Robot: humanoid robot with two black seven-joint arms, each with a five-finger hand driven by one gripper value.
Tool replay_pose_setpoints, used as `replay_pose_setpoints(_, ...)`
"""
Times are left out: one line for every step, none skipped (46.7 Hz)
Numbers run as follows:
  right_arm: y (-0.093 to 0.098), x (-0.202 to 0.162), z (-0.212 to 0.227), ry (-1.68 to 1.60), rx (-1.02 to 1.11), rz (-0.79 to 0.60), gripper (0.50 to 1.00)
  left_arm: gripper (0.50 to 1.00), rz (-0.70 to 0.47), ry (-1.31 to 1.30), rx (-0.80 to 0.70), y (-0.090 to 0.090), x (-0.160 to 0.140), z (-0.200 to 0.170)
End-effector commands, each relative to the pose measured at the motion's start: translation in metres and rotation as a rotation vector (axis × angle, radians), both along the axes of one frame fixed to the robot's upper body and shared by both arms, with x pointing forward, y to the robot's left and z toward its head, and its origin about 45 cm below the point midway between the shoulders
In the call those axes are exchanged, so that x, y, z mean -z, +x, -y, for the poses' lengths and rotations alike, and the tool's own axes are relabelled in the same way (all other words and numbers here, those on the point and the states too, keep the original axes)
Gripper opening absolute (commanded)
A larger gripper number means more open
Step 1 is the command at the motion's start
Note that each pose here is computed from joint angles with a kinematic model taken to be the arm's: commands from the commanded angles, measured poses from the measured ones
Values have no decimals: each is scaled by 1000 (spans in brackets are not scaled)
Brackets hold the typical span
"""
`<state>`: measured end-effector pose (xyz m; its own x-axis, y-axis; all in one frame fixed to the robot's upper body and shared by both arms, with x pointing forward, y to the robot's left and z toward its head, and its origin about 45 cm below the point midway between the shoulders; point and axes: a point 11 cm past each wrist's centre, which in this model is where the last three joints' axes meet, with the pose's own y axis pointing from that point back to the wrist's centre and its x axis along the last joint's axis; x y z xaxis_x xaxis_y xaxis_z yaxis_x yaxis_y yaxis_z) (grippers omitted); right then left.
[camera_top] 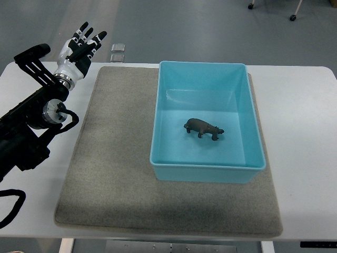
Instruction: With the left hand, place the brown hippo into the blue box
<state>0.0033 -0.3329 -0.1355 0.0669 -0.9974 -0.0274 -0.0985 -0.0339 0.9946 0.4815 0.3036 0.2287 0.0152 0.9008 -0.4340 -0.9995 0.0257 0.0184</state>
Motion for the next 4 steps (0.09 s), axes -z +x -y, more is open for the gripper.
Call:
replay_pose_setpoints(0, 0, 0, 1, -3, -2, 936, 996, 0, 0, 0, 0, 0, 0)
replay_pose_setpoints(0, 0, 0, 1, -7, -3, 936, 996, -1, 0, -1, 0, 0, 0)
replay_pose_setpoints(0, 0, -1, 6, -9, -3, 936, 996, -1, 0, -1, 0, 0, 0)
replay_pose_setpoints(-2, 0, -2, 8, -10, -7, 936, 996, -1, 0, -1, 0, 0, 0)
